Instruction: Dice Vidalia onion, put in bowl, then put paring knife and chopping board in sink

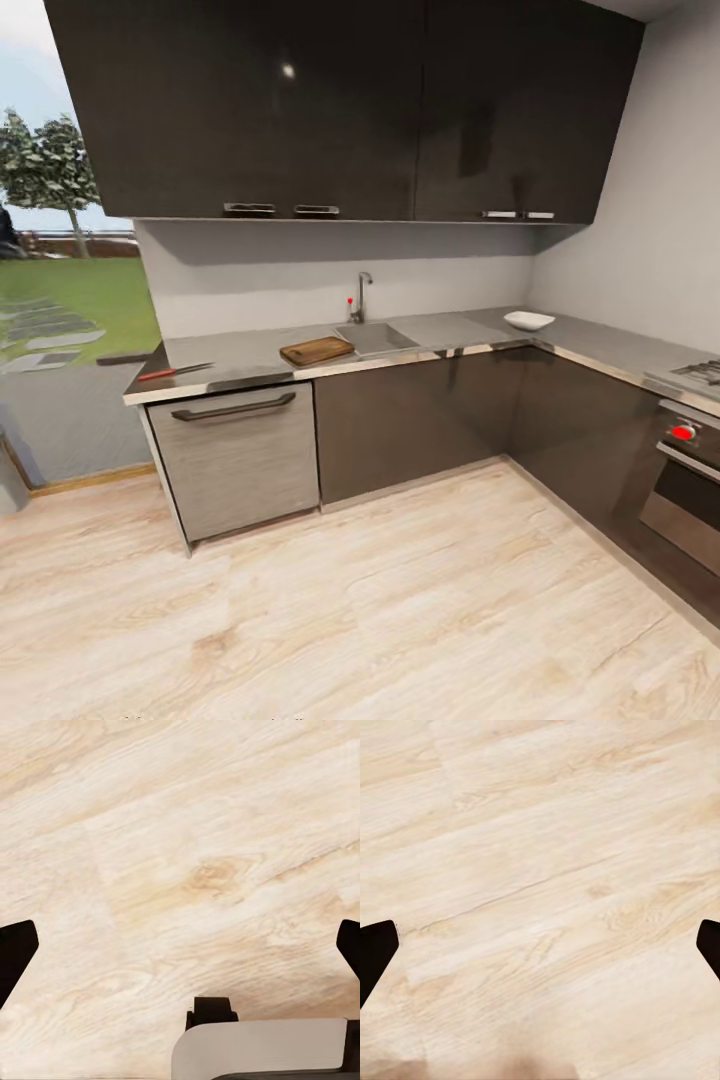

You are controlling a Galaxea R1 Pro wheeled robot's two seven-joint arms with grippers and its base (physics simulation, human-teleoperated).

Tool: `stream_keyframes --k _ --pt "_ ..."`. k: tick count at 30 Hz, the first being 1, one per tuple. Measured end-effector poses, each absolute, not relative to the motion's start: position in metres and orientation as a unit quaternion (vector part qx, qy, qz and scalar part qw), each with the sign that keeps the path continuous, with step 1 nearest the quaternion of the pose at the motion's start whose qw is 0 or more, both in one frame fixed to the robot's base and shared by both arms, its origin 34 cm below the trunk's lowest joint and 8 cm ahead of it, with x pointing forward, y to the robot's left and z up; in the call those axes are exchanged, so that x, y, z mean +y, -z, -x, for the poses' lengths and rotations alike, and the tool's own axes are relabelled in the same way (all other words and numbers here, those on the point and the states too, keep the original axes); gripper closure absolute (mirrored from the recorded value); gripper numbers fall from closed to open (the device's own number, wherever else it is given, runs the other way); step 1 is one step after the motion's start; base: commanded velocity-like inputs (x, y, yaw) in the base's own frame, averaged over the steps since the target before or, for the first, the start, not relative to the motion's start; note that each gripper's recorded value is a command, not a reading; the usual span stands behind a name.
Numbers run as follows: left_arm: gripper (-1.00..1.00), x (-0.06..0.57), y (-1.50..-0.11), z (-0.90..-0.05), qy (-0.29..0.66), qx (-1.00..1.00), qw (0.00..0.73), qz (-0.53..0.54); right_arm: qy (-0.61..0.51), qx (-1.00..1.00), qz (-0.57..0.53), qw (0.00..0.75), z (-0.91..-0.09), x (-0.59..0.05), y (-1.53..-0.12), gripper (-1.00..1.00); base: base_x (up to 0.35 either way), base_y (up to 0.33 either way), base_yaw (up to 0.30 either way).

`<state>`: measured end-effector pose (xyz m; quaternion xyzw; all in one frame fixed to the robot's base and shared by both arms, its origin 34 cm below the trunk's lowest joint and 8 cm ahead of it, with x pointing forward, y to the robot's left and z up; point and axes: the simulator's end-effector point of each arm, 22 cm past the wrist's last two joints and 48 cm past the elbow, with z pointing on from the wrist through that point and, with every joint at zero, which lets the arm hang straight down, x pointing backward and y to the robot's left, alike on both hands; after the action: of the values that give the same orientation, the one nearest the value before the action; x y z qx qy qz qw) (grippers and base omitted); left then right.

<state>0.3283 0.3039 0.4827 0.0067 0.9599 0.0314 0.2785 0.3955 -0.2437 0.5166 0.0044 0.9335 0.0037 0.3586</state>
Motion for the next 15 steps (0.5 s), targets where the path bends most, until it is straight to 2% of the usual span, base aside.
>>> stream_keyframes --k 15 --pt "-1.00 0.3044 -0.4825 -0.3279 -0.032 0.960 0.278 -0.006 -0.004 0.933 -0.004 0.359 -0.3955 -0.2437 -0.5166 -1.00 0.000 0.000 0.274"
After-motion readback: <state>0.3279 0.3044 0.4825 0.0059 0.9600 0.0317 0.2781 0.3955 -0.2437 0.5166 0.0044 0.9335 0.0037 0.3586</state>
